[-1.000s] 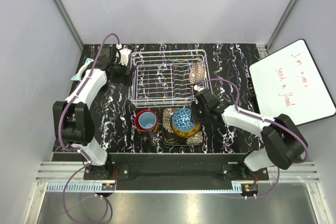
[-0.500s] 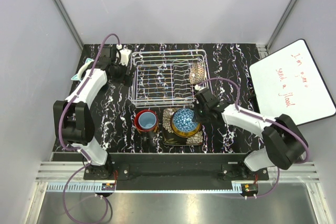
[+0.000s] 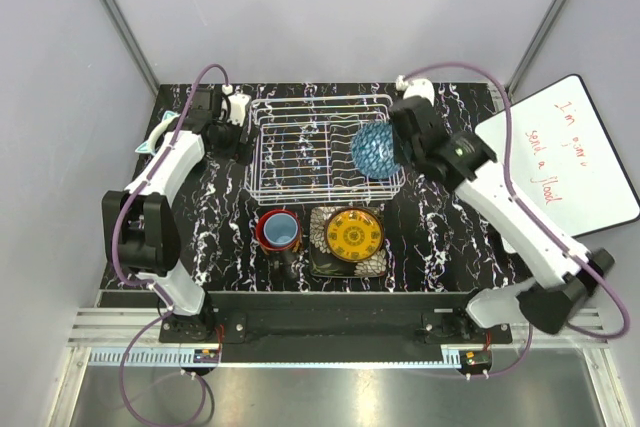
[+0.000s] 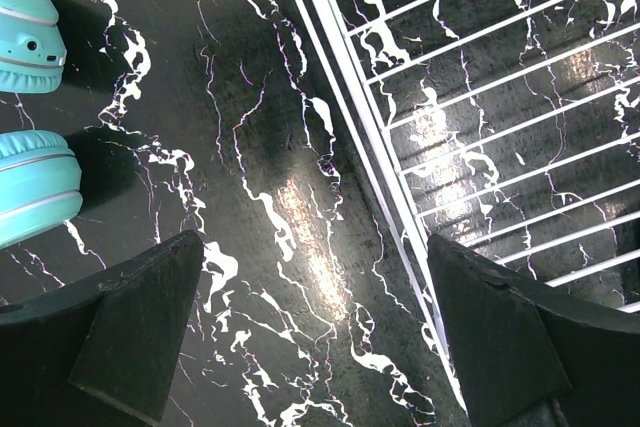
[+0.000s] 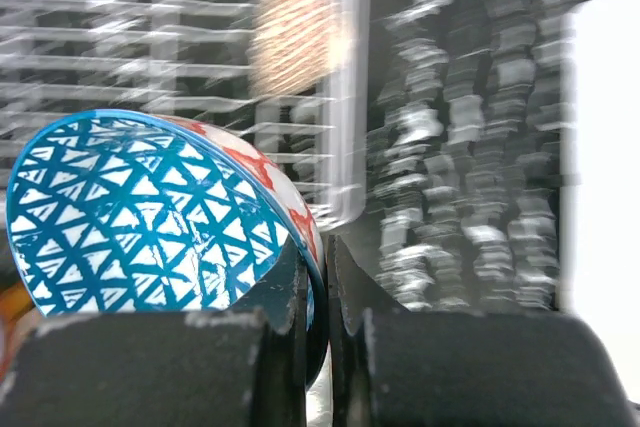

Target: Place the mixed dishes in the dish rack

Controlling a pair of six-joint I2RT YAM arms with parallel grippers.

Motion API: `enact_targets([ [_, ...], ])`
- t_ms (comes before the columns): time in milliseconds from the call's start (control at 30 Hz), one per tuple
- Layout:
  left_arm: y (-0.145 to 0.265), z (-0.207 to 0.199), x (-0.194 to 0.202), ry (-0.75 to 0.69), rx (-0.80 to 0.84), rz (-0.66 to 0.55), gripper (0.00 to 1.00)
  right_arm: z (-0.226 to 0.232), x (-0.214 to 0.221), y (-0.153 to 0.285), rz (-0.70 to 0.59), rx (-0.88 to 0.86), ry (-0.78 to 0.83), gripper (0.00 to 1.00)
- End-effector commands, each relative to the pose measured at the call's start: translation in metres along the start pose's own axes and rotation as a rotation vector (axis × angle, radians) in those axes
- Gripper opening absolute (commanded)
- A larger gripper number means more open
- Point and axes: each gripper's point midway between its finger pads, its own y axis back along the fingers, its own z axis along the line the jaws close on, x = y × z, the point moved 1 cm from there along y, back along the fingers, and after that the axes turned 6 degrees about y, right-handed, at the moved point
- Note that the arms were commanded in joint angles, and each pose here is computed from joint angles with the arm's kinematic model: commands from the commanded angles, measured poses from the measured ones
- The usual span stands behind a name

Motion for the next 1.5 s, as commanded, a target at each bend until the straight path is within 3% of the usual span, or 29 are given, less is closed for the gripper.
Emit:
enact_targets([
  [0,-0.001,0.001,-0.015,-0.011,0.004,-0.052,0.98,-0.060,-0.018,0.002,0.070,0.474,0.215,0.00],
  [100,0.001,0.001,-0.016,-0.018,0.002,-0.057,0.99,-0.058,-0.024,-0.019,0.115,0.676,0.362,0.00],
  [367,0.004,0.001,-0.018,-0.023,0.000,-0.067,0.98,-0.041,-0.021,-0.043,0.157,0.783,0.522,0.00],
  [1467,0.004,0.005,-0.014,-0.015,0.004,-0.076,0.99,0.004,0.072,-0.131,0.357,0.717,0.729,0.00],
])
